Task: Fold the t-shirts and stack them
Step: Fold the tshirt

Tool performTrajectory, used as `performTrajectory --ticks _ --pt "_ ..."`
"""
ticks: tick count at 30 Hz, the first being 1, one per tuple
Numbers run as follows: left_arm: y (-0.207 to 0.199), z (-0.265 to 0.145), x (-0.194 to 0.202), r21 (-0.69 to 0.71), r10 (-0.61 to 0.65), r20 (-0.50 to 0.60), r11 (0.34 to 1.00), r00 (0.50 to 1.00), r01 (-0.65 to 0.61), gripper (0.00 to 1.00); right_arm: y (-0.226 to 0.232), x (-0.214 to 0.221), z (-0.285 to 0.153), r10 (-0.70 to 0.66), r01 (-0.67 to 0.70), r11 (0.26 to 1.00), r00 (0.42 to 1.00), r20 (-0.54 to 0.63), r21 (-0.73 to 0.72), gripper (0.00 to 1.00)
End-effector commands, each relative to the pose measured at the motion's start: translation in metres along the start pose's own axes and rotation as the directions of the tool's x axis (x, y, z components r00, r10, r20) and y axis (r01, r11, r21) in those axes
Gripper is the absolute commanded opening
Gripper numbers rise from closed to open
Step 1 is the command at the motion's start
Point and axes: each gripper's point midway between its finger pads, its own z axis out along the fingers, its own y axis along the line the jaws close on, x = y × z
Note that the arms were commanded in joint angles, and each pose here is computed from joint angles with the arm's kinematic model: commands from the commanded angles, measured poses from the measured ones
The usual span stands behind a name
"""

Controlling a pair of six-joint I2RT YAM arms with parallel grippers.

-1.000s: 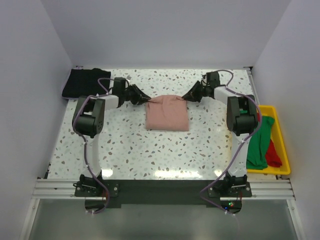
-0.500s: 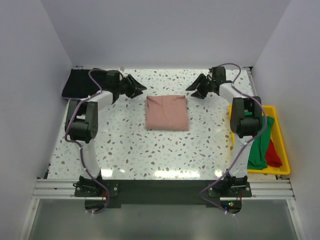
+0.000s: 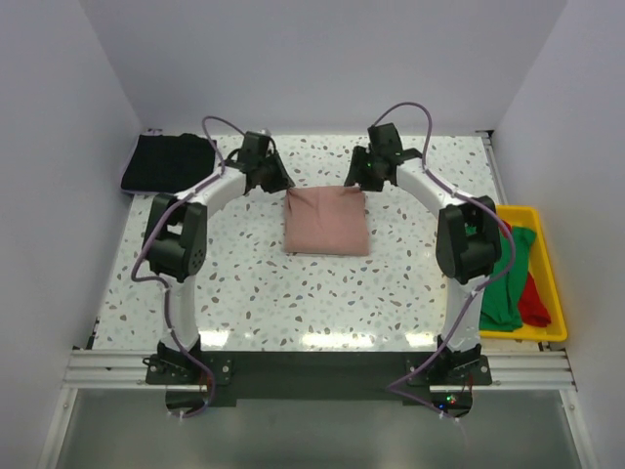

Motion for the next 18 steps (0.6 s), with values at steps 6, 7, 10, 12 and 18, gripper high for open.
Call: performTrajectory --ticks 6,7,10,12,18 --pt "0.020 0.026 -0.013 -0.136 0.110 0.008 0.985 0.994 -0.108 0.30 -0.032 -0.005 0.015 -0.068 0.067 0.983 0.998 -0.002 0.171 0.53" --pt "0.020 0.028 -0.013 -0.135 0.111 0.007 0.985 0.994 -0.109 0.31 -0.032 -0.004 0.018 -0.068 0.069 0.982 0.998 -0.008 0.174 0.53" --pt "0.020 0.034 -0.013 -0.130 0.111 0.003 0.986 0.994 -0.109 0.31 -0.035 -0.004 0.028 -0.067 0.068 0.982 0.998 -0.011 0.177 0.52" --pt "0.020 0.036 -0.013 -0.129 0.109 0.001 0.986 0.994 -0.108 0.31 -0.034 -0.003 0.033 -0.061 0.063 0.983 0.998 -0.015 0.171 0.49" --pt "0.014 0.040 -0.015 -0.101 0.104 0.011 0.990 0.995 -0.102 0.29 -0.033 -0.007 0.043 -0.048 0.047 0.984 0.999 0.006 0.174 0.42"
